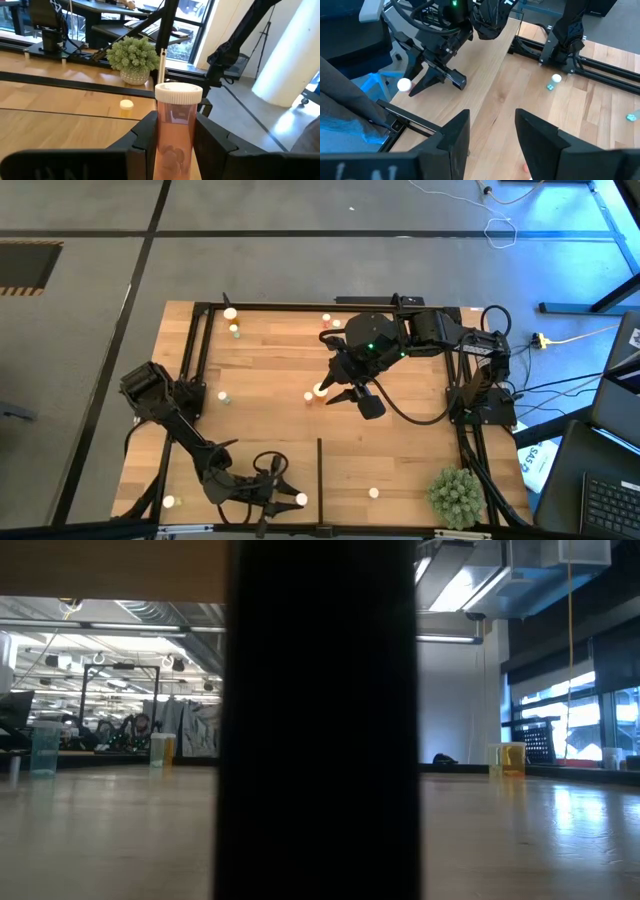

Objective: Pick and place medicine bottles onto shelf by color
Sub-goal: Put the right pink pill bottle on the shelf

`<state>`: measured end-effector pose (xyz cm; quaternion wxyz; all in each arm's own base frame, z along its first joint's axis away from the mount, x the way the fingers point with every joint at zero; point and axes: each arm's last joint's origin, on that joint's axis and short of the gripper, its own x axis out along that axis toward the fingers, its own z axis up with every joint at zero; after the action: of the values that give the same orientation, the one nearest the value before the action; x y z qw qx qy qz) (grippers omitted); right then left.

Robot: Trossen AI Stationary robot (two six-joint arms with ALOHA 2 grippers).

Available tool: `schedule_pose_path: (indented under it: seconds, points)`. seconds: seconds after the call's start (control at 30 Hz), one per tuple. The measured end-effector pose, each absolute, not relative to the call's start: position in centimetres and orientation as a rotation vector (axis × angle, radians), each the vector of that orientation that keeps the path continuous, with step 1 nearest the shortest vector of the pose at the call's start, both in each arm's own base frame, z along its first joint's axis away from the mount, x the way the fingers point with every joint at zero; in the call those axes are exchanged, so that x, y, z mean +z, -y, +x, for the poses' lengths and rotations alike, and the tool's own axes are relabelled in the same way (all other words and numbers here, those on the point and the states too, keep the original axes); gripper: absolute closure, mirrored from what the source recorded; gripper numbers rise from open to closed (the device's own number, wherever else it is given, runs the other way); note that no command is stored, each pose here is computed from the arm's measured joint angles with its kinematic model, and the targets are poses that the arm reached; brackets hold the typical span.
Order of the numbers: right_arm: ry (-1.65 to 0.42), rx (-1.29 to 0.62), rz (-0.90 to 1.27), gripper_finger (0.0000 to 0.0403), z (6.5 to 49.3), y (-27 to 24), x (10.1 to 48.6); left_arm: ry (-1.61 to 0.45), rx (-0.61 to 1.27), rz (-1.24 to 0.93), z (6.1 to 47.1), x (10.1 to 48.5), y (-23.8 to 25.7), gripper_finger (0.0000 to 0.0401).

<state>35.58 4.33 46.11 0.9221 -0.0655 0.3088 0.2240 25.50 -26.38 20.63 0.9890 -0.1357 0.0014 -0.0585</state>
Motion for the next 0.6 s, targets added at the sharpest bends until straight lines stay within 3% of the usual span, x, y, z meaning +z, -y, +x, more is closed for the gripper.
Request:
schedule_pose_path:
  seconds: [0.6]
  points:
    - [-0.634,0.460,-0.134,0.0243,35.59,-4.32,46.11,-0.027,-0.086,-0.262,25.54,20.22,26.19,0.0305]
